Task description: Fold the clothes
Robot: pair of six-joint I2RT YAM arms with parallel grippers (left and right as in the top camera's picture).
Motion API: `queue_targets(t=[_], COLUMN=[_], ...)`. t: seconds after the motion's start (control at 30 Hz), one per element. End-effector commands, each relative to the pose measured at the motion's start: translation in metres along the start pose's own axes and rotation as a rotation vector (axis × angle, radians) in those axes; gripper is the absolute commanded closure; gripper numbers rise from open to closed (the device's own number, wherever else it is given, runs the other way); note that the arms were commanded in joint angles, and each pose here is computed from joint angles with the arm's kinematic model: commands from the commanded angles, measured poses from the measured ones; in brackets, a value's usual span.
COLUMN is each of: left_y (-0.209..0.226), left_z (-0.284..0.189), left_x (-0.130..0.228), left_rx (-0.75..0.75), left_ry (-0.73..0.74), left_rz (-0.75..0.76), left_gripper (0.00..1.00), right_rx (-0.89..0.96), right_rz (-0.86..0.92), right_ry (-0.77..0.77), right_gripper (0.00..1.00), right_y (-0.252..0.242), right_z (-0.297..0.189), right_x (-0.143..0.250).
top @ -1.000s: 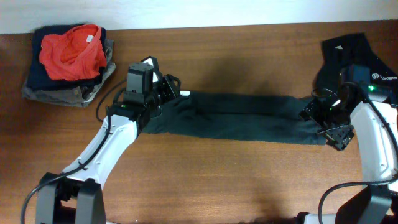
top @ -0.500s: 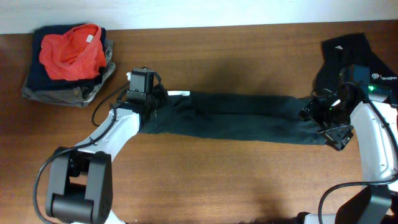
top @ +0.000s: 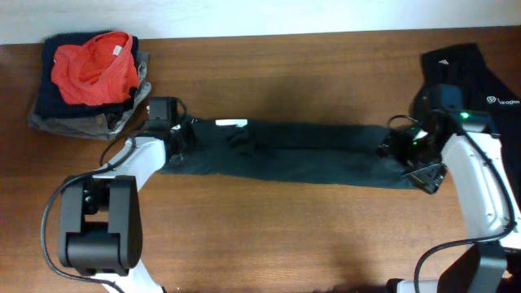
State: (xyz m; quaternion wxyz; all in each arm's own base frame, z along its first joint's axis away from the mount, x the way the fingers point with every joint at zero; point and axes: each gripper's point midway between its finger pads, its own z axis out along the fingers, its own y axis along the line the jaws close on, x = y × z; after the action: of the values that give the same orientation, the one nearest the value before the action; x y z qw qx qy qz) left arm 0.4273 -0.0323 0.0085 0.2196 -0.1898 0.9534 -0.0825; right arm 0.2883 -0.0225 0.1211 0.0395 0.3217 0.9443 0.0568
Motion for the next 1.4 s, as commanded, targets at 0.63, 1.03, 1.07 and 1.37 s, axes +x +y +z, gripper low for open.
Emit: queue_targets(t=[0.63,1.03,1.07,1.37], left_y=[-0.019,-0.029,-0.027,0.002], left_z=[-0.099,-0.031,-0.027,-0.002], left_x=[-0.018,0.042,0.043,0.049], left_rx=[0.18,0.131,0.123,0.0], left_ry=[-0.049,0.181,0.188,0.201], left_rz=[0.006,0.056,0.053,0.075], left_gripper=[0.52,0.52,0.52,0.52], right_rx=[-0.038,0.053,0.068,0.126], right_rz=[-0.384,-0.362,-0.357,-0.278], right_ry=[0.01,0.108,0.106,0.079], right_gripper=[0.92,0.96,0.96,0.96], right_y=[0.08,0.068,0.065,0.029], right_z=[0.039,0.106,0.107,0.109], right_x=[0.03,0.016,0.014,-0.016])
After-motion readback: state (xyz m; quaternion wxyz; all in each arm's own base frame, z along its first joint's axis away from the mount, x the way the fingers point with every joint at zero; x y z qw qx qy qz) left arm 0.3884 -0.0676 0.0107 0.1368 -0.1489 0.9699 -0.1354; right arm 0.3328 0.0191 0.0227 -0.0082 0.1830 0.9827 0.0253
